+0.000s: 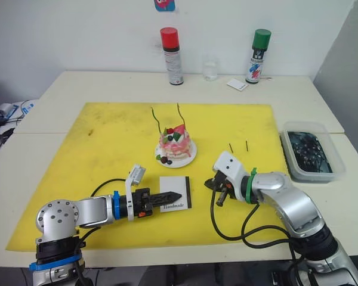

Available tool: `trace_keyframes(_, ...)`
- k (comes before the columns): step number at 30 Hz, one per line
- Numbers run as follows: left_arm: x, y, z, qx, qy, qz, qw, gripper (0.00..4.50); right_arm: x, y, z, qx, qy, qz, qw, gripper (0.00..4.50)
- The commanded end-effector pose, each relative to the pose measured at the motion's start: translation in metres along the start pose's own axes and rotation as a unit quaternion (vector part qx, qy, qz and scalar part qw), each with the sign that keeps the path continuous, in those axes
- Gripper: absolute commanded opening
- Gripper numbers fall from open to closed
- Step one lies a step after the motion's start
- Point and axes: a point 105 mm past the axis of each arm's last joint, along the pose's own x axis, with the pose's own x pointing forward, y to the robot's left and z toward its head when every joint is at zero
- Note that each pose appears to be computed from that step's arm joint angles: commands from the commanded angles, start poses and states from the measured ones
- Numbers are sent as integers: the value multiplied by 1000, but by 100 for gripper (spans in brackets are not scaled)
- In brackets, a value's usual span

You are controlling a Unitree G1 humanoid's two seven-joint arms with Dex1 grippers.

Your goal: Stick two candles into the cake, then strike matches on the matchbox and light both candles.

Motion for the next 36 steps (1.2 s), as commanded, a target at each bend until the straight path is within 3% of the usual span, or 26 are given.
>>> trace_keyframes(1, 2, 11, -3, -14, 1, 26, 1000, 59, 4, 7, 8, -27, -15, 7, 1000, 0)
trace_keyframes(7, 3, 14, -4, -10, 7, 33, 999, 235, 16, 7, 5, -43, -8, 11, 999, 0)
trace_keyframes(21, 3, 18, -2, -42, 7, 31, 999, 235, 37, 17, 6, -106, 3, 51, 993, 0)
trace_keyframes(36, 3, 23, -3, -37, 15, 46, 998, 235, 39, 18, 9, -98, -11, 47, 994, 0)
